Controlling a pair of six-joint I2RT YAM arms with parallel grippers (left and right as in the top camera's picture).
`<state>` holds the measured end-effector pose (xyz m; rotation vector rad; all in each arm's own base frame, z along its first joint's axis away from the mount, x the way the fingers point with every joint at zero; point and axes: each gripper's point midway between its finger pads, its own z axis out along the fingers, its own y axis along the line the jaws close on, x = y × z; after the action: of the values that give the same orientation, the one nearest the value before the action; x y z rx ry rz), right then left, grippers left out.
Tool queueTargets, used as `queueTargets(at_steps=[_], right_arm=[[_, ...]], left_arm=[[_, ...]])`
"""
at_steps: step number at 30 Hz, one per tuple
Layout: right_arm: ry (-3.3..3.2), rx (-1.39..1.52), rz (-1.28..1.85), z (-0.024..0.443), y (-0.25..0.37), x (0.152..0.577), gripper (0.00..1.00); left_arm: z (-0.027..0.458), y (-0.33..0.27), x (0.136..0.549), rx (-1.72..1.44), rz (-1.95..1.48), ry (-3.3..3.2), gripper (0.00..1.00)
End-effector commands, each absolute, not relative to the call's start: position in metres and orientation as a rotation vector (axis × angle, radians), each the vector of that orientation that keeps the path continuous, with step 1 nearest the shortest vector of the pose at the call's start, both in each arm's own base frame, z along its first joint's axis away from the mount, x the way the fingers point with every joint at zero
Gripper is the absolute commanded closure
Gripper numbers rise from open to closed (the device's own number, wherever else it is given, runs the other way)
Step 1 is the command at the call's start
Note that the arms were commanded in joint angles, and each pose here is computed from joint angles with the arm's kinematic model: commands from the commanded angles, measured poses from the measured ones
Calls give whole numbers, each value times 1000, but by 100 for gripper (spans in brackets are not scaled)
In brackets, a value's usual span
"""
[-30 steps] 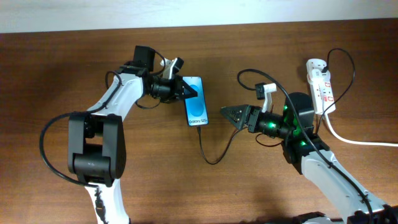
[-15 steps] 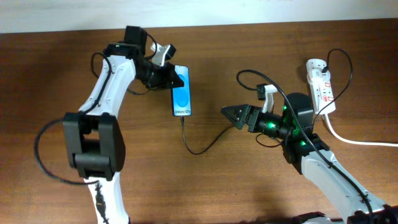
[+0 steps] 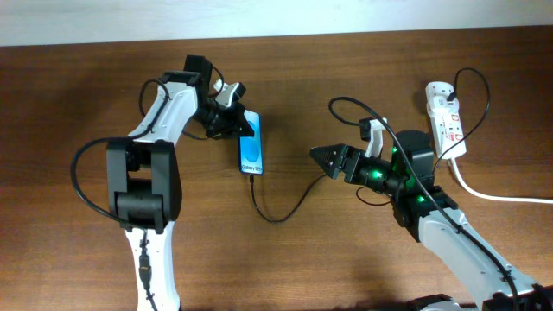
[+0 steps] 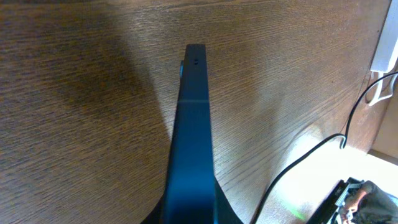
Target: Plug charger to phone and switch on socket
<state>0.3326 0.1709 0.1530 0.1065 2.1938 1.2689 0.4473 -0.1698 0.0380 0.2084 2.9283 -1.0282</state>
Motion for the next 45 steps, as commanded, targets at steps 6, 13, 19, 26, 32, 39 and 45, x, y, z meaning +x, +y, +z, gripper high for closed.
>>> queueTargets(at_steps=[6,13,19,26,32,39,45], right_arm=[[2177,94,1249,157,169,337,10],[2177,94,1249,157,169,337,10],[2177,94,1249,157,169,337,10],[2177,94,1249,157,169,337,10],[2178,94,1250,157,169,337,10],[2195,105,1249,153,168,335,10],[2198,107,1248,153,168,335,10]], left_arm=[[19,-157,453,215,-893,2969,95],[18,-156,453,216,-891,2968,78],[19,-156,453,215,-892,2969,61],[10,-143,452,207,-755,3014,46],[33,-127,463,203,-586,3032,36],[171,-125,472,244,-532,2810,30],[272,-120,439,274,-516,2614,18]])
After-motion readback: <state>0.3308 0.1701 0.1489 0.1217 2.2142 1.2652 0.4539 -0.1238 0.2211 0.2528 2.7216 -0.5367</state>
